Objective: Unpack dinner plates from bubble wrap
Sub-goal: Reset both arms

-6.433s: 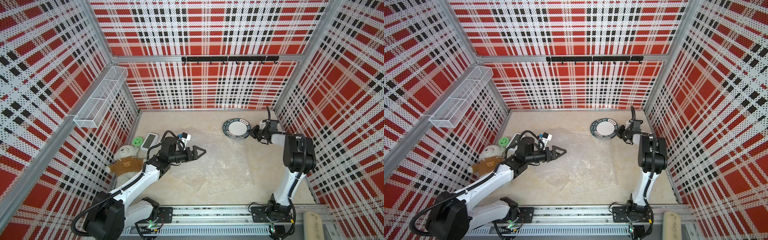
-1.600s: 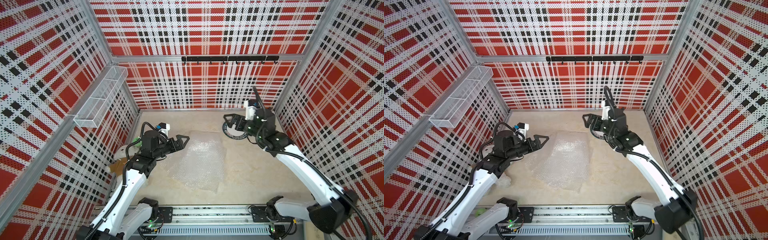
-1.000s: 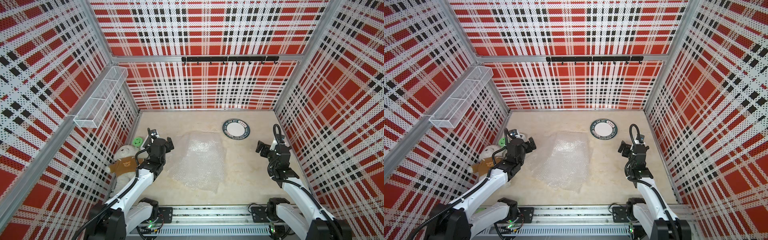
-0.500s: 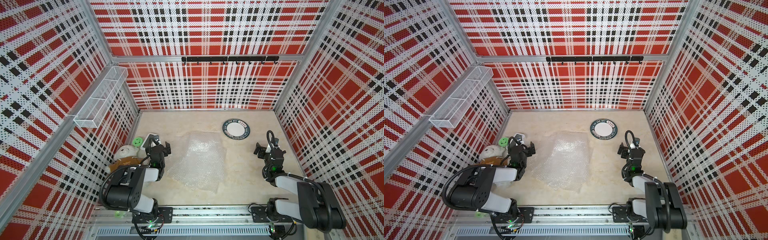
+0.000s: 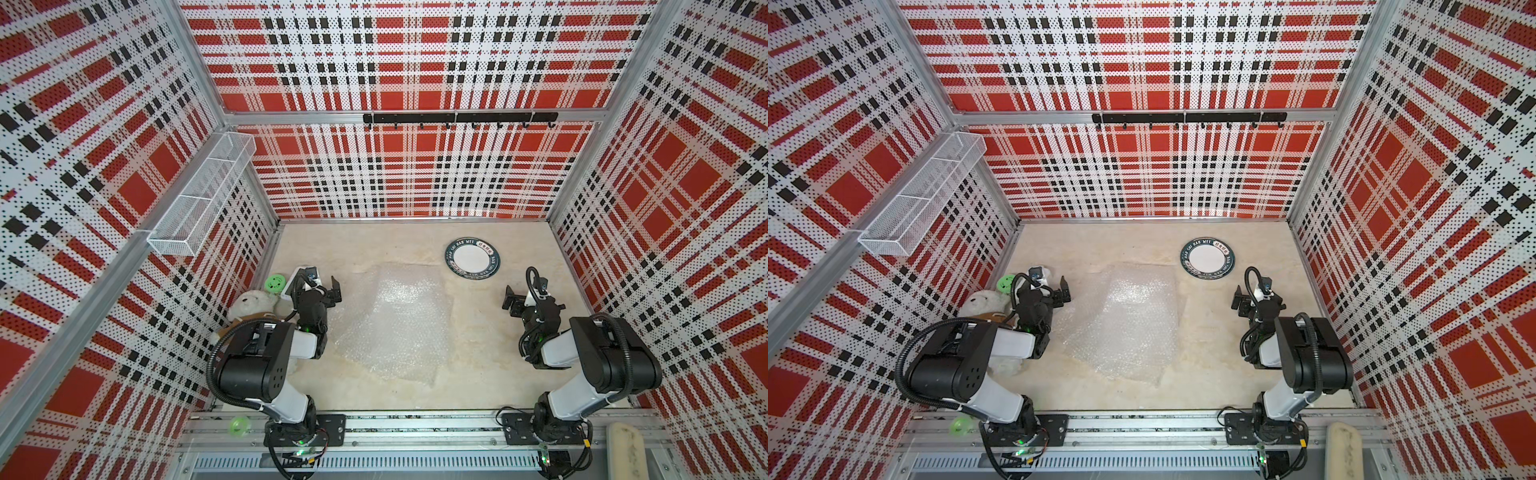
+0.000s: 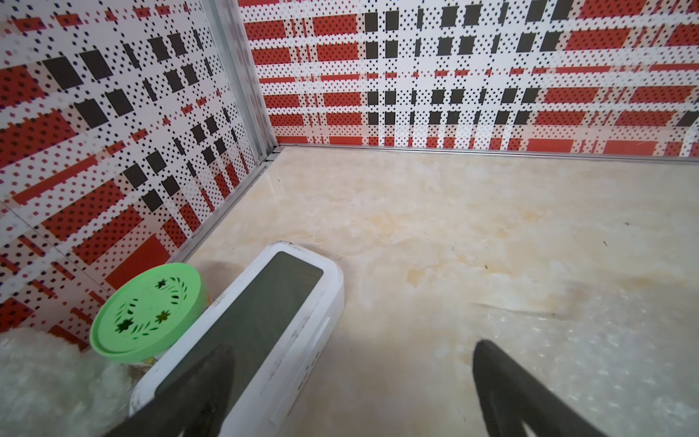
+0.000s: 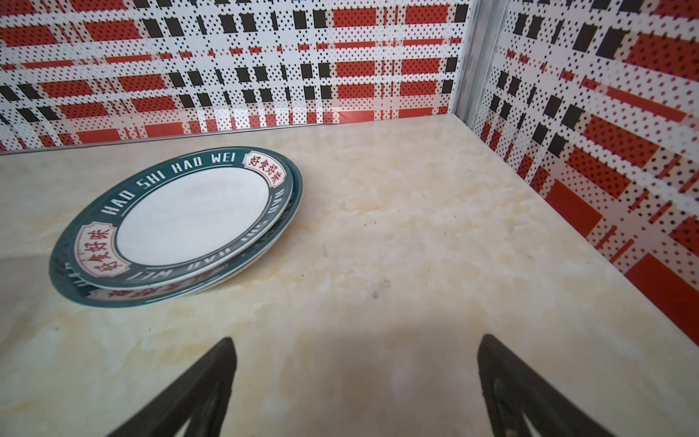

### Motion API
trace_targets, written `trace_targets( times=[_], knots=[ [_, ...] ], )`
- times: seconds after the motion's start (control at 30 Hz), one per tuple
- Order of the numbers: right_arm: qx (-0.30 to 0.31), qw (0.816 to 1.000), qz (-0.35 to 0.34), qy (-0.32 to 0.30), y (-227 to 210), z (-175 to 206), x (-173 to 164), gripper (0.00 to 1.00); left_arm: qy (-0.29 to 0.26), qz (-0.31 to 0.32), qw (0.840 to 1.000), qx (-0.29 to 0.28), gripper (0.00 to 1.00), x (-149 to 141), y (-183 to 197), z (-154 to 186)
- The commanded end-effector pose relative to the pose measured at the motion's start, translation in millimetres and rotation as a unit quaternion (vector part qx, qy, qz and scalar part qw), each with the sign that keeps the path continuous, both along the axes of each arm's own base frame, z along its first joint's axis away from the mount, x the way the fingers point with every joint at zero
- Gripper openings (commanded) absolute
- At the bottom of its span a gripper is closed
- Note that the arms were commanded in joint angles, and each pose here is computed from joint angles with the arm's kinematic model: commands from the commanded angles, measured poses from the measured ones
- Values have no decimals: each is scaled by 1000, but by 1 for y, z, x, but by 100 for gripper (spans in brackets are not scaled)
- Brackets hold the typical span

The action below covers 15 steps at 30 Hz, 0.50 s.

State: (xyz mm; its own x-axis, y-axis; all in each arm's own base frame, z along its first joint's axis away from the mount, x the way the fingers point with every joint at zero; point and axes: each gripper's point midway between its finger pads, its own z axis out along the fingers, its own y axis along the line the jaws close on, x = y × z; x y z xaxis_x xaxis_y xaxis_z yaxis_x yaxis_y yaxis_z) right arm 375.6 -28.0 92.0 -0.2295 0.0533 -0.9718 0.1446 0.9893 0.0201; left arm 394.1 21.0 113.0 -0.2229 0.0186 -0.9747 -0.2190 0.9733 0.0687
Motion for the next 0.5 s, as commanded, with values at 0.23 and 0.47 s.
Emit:
trace_targets(
  times=[0.23, 0.47],
  knots=[
    [-38, 999, 4, 13, 9, 17, 31, 100, -4, -4, 1000, 20, 99, 8, -11, 8],
    [-45, 999, 8, 12, 13, 18, 31, 100, -5, -5, 1000, 20, 99, 8, -12, 9]
  ],
)
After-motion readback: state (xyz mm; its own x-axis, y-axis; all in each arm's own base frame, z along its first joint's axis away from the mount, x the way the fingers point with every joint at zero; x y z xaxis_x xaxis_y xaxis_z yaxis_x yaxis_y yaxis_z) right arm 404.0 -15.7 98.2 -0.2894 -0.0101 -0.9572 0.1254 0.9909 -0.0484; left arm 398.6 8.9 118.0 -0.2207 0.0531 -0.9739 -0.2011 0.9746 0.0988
